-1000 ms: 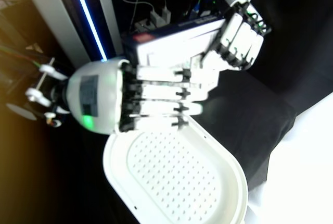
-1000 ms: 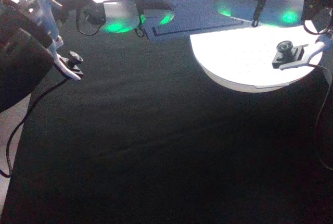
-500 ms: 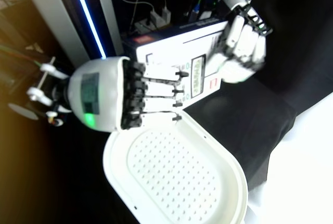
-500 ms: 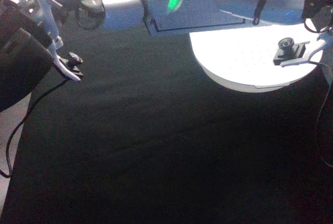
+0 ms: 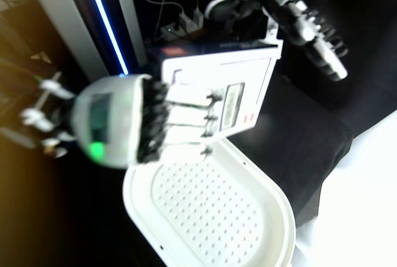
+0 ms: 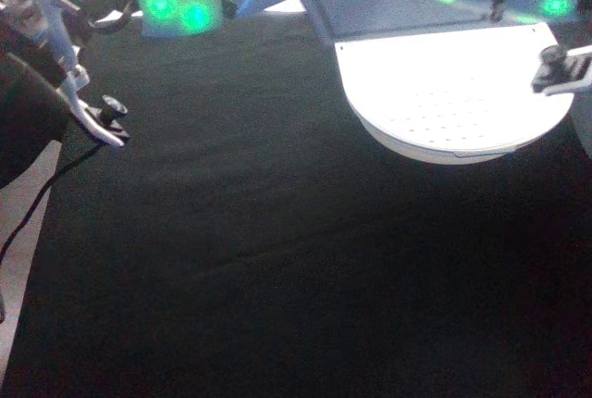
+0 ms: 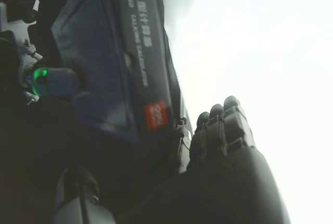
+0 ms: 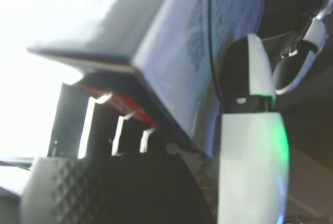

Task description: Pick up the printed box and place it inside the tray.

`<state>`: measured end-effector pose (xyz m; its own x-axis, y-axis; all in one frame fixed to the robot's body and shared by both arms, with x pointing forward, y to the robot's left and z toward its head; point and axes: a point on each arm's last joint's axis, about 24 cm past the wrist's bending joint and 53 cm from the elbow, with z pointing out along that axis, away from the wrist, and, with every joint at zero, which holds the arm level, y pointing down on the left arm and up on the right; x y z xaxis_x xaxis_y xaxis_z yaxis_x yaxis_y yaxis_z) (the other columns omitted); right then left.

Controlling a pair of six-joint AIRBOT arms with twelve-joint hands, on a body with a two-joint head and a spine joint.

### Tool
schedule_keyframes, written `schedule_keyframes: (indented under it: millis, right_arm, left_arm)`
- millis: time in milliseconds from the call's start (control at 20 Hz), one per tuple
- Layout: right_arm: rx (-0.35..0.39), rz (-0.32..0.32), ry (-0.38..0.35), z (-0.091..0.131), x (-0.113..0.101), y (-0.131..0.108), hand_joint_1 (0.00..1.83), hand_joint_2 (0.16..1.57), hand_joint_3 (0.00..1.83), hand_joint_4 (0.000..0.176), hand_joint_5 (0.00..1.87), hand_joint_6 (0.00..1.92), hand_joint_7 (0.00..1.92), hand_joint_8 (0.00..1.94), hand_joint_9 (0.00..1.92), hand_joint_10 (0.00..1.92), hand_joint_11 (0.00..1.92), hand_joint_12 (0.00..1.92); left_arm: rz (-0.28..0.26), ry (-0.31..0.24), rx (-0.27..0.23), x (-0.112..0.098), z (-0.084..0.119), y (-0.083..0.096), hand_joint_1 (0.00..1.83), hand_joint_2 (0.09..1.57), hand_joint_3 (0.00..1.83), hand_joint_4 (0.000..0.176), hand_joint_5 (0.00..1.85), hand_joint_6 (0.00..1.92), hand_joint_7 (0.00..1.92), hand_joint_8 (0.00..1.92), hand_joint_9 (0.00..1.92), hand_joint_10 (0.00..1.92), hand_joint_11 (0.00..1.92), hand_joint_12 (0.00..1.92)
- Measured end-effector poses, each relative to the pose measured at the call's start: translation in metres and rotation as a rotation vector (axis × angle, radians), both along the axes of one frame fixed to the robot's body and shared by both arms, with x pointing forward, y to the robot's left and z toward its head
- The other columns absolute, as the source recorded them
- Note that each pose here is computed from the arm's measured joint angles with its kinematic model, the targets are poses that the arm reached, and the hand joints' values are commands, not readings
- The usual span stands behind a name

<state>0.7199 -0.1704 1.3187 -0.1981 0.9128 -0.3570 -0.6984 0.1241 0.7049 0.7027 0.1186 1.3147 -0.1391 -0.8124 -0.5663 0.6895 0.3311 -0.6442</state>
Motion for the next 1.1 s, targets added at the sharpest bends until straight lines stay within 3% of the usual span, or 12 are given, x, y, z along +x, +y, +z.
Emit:
schedule_keyframes:
  millis: [100,150,200,400,500,550,600,650,750,950,1050,1100]
  right_arm:
    - [-0.044,-0.06,0.012,-0.001,0.009,-0.014,1.29,1.06,0.0,0.0,0.98,0.83,1.26,0.71,1.3,0.86,1.06,1.51]
    - [-0.066,-0.079,0.015,-0.001,0.012,-0.016,1.29,1.06,0.0,0.0,0.95,0.89,1.27,0.67,1.32,0.82,1.08,1.52]
    - [-0.087,-0.095,0.016,-0.001,0.014,-0.017,1.19,1.1,0.0,0.0,0.99,0.94,1.33,0.5,1.34,0.85,1.1,1.55]
    - [-0.155,-0.167,-0.025,0.013,0.019,-0.022,1.27,1.1,0.0,0.0,0.88,0.95,1.16,0.89,1.39,0.75,1.16,1.44]
    - [-0.181,-0.182,-0.002,0.007,0.026,-0.027,1.15,1.15,0.0,0.0,0.9,1.08,1.32,1.2,1.51,1.36,1.45,1.7]
    - [-0.199,-0.197,0.002,0.006,0.029,-0.028,1.15,1.15,0.0,0.0,0.9,1.08,1.32,1.2,1.51,1.36,1.45,1.7]
    - [-0.256,-0.241,0.007,0.007,0.035,-0.027,1.14,1.17,0.0,0.0,0.88,1.13,1.11,1.07,1.27,1.22,1.22,1.55]
    - [-0.298,-0.27,0.003,0.011,0.039,-0.025,1.23,1.16,0.0,0.0,0.82,1.02,1.03,1.17,1.14,1.04,1.02,1.38]
    - [-0.342,-0.293,-0.012,0.015,0.041,-0.022,1.26,1.13,0.0,0.0,0.86,0.94,1.07,1.08,1.12,0.8,0.94,1.25]
    - [-0.401,-0.284,0.015,0.002,0.044,-0.013,1.26,1.14,0.0,0.0,0.88,0.9,1.02,1.2,1.0,1.13,0.88,1.45]
    - [-0.419,-0.299,0.015,0.002,0.046,-0.014,1.19,1.11,0.0,0.0,0.98,0.93,1.07,1.16,1.01,1.32,0.93,1.58]
    - [-0.429,-0.307,0.015,0.002,0.047,-0.014,1.17,1.11,0.0,0.0,0.99,0.96,1.08,1.11,1.0,1.34,0.92,1.61]
  left_arm:
    - [0.009,0.007,-0.003,-0.001,-0.004,0.006,0.08,0.9,0.01,0.138,0.02,0.01,0.0,0.0,0.0,0.0,0.0,0.0]
    - [0.012,0.011,-0.005,-0.001,-0.006,0.008,0.07,0.9,0.01,0.16,0.02,0.01,0.0,0.0,0.0,0.0,0.0,0.0]
    - [0.015,0.014,-0.009,-0.001,-0.008,0.009,0.05,0.91,0.01,0.155,0.02,0.01,0.0,0.0,0.0,0.0,0.0,0.0]
    - [0.02,0.019,-0.014,-0.002,-0.014,0.013,0.09,0.92,0.01,0.176,0.01,0.0,0.0,0.0,0.0,0.0,0.0,0.0]
    - [0.025,0.026,-0.015,-0.002,-0.017,0.015,0.06,0.92,0.0,0.176,0.0,0.0,0.0,0.0,0.0,0.0,0.0,0.0]
    - [0.027,0.028,-0.017,-0.002,-0.018,0.016,0.06,0.92,0.0,0.176,0.0,0.0,0.0,0.0,0.0,0.0,0.0,0.0]
    - [0.031,0.028,-0.018,-0.002,-0.019,0.018,0.07,0.91,0.0,0.175,0.0,0.0,0.0,0.0,0.0,0.0,0.0,0.0]
    - [0.035,0.023,-0.017,-0.003,-0.019,0.021,0.1,0.88,0.0,0.144,0.0,0.0,0.0,0.0,0.0,0.0,0.0,0.0]
    - [0.036,0.03,-0.023,-0.005,-0.022,0.023,0.13,0.88,0.0,0.175,0.04,0.01,0.0,0.0,0.0,0.0,0.0,0.0]
    - [0.043,0.026,-0.037,-0.005,-0.021,0.026,0.1,0.9,0.0,0.176,0.1,0.02,0.0,0.0,0.0,0.0,0.0,0.0]
    - [0.038,0.027,-0.03,-0.007,-0.023,0.024,0.06,0.89,0.0,0.147,0.08,0.01,0.02,0.01,0.0,0.0,0.0,0.0]
    - [0.036,0.031,-0.028,-0.007,-0.025,0.023,0.07,0.89,0.0,0.152,0.09,0.01,0.02,0.01,0.0,0.0,0.0,0.0]
